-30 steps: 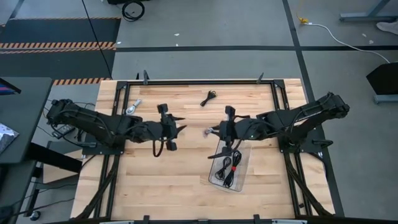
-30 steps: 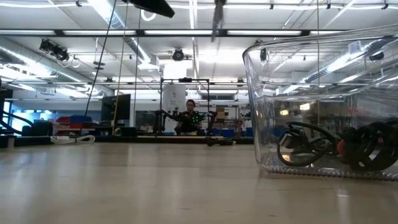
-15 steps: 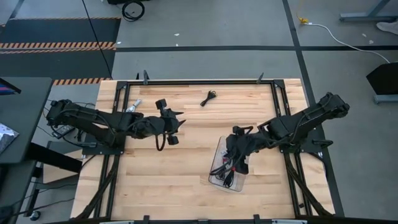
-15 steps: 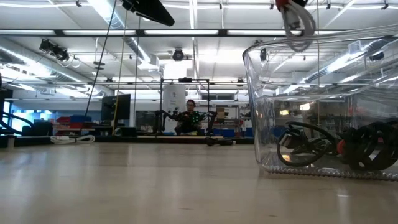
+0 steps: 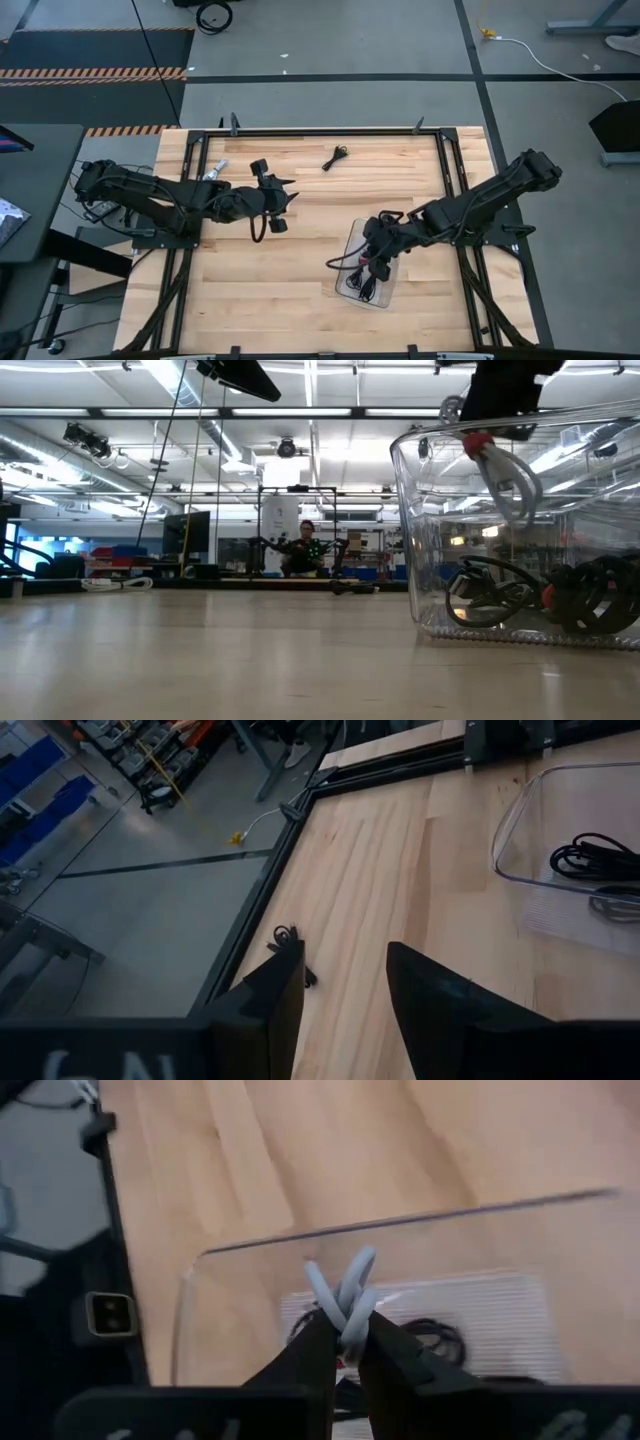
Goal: Pick and place USB-C Cables
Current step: Put the right white USB charger cable into the transparent bin, then put the black USB charger cable into the transparent bin
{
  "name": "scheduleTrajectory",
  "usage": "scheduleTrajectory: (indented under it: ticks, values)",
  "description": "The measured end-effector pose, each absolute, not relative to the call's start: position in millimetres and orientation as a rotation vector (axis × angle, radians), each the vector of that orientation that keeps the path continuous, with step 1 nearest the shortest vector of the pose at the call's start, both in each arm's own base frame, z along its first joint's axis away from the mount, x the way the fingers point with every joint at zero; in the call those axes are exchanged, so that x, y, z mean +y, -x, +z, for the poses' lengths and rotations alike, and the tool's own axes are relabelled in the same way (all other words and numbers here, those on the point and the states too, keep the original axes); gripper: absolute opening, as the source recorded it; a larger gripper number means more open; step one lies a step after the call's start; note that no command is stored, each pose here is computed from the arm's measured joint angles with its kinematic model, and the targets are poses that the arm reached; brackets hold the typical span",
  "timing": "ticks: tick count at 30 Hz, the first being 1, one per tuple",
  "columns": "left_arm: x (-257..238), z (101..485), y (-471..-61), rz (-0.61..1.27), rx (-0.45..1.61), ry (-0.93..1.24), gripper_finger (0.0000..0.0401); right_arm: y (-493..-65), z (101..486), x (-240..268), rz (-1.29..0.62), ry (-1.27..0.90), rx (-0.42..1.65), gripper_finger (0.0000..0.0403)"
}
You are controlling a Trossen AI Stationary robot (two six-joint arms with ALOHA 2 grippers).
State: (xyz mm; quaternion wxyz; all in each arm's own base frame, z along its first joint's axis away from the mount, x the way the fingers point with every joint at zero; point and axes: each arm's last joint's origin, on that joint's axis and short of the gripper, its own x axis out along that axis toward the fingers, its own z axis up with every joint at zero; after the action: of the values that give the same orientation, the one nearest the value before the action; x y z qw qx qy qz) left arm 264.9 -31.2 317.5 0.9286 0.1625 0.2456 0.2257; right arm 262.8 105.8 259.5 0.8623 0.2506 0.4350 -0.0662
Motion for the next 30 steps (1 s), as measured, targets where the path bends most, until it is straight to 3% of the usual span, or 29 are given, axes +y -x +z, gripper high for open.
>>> scheduleTrajectory:
  ticks: [8,14,30]
  values:
    - [-31.2,317.9,-265.1,0.463,0.498,-0.331,0.0151,-263.1,241.1,106.7,-0.138,-0.635,0.881,0.0061]
    - [-31.2,318.0,-265.2,0.463,0.497,-0.33,0.0151,-260.7,233.3,103.1,-0.265,-0.721,0.854,0.0082]
    - [-31.2,318.0,-265.2,0.463,0.497,-0.331,0.0151,-258.6,221.2,95.2,-0.245,-0.607,0.88,0.0189]
